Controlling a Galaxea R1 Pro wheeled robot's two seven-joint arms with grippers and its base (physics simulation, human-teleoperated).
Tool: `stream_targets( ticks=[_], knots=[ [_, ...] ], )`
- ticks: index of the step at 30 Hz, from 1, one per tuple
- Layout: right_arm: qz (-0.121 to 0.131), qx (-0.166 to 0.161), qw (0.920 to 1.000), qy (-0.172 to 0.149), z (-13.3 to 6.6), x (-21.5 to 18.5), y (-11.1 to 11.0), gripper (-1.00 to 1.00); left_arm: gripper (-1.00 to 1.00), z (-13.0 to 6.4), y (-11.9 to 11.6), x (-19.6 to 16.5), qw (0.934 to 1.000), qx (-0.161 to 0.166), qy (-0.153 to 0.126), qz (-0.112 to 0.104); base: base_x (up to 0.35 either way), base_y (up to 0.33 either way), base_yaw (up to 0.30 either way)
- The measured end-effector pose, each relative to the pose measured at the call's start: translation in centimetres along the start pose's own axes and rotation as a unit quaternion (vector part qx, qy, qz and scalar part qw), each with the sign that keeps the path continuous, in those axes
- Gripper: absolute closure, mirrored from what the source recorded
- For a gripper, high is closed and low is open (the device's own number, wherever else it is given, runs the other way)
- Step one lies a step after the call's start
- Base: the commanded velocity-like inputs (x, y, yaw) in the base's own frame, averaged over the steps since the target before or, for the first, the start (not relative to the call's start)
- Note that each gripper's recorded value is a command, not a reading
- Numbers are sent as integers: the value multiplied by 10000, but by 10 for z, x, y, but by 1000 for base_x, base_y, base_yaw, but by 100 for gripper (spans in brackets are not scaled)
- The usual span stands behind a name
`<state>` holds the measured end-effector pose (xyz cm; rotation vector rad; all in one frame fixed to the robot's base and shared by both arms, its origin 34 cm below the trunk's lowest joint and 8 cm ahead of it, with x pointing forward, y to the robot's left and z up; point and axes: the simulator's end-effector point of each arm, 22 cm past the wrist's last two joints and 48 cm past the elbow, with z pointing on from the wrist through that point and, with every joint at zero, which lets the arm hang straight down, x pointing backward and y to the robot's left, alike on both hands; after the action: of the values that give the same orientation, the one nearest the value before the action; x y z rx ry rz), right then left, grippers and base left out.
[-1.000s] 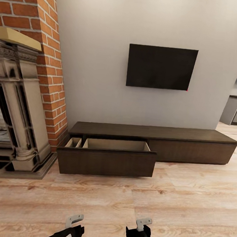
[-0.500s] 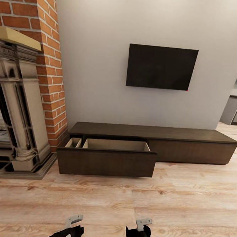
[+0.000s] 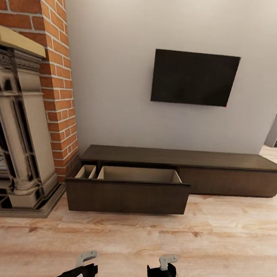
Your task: Place each of the two pumpkins and all three candles from the living room inside a cabinet in the living room (use any cabinet), then make sure every cabinet is closed, and position the cauldron so it is next to a table in the living room.
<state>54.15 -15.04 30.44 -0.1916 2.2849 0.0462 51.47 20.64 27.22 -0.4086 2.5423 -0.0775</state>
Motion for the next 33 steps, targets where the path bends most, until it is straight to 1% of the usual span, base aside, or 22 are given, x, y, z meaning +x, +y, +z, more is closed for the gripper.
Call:
stream_targets(
  ticks=[16, 23, 33],
  knots=[
    [-5, -9, 10000, 5, 0, 1, 1, -100, -100, 0, 0, 0, 10000, 2, 0, 4, 209, 156, 0],
    [-6, -6, 10000, 2, 0, 0, 1, -100, -100, 0, 0, 0, 10000, 2, 0, 3, 200, 13, 0],
    [-5, -10, 10000, 2, 0, 1, 2, -100, -100, 0, 0, 0, 10000, 3, 0, 4, 204, -70, 0]
  ],
)
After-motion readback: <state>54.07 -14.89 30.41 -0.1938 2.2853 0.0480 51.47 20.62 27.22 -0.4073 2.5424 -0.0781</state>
